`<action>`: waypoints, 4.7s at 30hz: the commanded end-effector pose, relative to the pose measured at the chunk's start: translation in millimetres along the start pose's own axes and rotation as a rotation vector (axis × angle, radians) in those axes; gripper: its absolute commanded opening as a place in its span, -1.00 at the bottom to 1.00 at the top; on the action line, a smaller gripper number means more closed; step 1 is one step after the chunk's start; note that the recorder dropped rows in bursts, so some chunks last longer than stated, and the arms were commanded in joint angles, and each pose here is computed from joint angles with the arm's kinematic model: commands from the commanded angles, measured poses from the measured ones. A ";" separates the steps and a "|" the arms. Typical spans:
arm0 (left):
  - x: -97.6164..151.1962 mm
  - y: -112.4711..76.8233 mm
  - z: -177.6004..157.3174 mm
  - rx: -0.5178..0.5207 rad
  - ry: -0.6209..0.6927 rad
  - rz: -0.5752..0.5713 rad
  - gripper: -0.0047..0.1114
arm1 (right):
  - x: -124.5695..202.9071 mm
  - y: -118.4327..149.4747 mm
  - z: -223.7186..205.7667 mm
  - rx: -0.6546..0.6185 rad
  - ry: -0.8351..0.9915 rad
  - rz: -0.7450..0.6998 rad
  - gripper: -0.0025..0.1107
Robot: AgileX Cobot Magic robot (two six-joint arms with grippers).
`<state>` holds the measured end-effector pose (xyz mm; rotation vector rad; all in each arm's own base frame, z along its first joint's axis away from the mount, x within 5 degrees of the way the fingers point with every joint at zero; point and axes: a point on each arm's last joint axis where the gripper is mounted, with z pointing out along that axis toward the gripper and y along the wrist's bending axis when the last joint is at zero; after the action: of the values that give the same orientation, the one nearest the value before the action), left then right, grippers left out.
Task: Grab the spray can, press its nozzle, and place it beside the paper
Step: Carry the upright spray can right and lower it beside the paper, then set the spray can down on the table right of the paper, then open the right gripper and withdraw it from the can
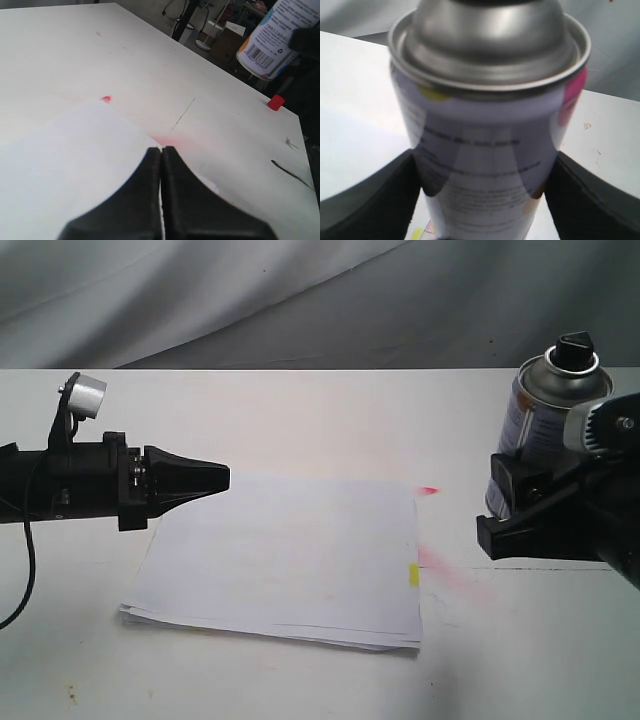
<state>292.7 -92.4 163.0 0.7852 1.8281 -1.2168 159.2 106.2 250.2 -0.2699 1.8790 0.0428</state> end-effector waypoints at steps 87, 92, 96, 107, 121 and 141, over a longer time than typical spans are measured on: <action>-0.8 -3.3 -0.5 0.009 -0.008 0.006 -0.92 | 112.3 -24.6 130.8 -0.216 0.011 -0.037 -0.88; -0.8 -3.3 -0.5 0.009 -0.008 0.006 -0.92 | 112.5 -24.6 130.8 -0.216 0.014 -0.030 -0.43; -0.8 -3.3 -0.5 0.009 -0.008 0.006 -0.92 | 112.7 -24.6 130.8 -0.216 0.016 -0.034 -0.05; -0.8 -3.3 -0.5 0.009 -0.008 0.006 -0.92 | 112.3 -24.9 130.9 -0.212 0.012 -0.036 0.49; -0.8 -3.3 -0.5 0.009 -0.008 0.006 -0.92 | 57.4 -31.3 96.6 -0.213 -0.138 0.024 0.68; -0.8 -3.3 -0.5 0.009 -0.008 0.006 -0.92 | -19.3 -41.6 -75.4 -0.309 -0.344 0.056 0.07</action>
<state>292.4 -92.4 162.8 0.7896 1.8290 -1.2171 122.2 66.7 295.6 -0.3832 1.5178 0.4092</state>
